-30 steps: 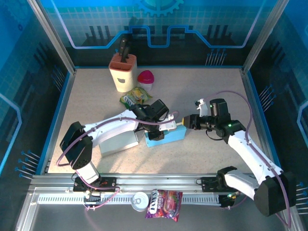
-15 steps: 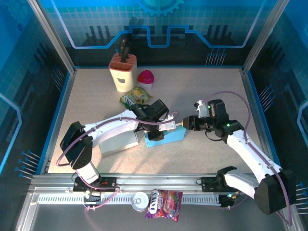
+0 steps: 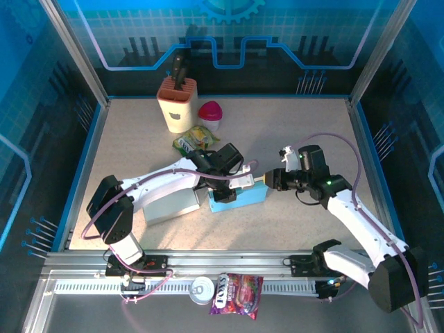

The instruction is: Fold the paper box

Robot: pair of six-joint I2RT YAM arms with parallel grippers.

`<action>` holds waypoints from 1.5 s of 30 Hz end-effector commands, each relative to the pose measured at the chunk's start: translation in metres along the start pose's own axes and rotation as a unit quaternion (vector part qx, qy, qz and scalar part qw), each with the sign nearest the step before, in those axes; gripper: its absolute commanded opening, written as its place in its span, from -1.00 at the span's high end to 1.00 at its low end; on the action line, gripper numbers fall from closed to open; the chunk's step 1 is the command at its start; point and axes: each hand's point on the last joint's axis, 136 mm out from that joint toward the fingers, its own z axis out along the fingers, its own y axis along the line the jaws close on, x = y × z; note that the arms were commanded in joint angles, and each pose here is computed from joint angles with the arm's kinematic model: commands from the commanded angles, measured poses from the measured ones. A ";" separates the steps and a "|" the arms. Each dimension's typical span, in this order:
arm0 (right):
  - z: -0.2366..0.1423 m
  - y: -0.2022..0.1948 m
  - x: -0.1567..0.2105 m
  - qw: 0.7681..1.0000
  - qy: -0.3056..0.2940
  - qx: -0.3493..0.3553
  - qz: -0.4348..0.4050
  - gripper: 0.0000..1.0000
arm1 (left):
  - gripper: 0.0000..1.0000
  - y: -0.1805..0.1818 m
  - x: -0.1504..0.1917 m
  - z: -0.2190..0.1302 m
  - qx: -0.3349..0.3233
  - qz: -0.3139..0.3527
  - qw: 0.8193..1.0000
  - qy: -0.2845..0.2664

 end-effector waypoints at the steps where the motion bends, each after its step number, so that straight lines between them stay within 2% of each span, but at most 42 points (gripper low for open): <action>1: 0.000 -0.002 0.010 1.000 0.013 0.011 -0.004 0.46 | 0.38 0.000 -0.005 -0.004 0.010 0.005 1.000 -0.003; 13: 0.002 -0.007 0.011 0.998 0.015 0.053 -0.024 0.66 | 0.38 -0.001 -0.007 -0.005 0.012 0.006 1.000 -0.005; 32: 0.007 -0.009 0.005 0.991 0.016 0.115 -0.063 0.83 | 0.38 -0.001 -0.007 -0.003 0.015 0.007 1.000 -0.004; 40: 0.009 -0.013 0.007 0.980 0.023 0.169 -0.102 0.94 | 0.38 0.000 -0.007 -0.002 0.012 0.008 1.000 -0.005; 45: 0.012 -0.021 0.013 0.970 0.028 0.210 -0.120 1.00 | 0.28 0.002 -0.007 -0.002 0.003 0.004 1.000 -0.012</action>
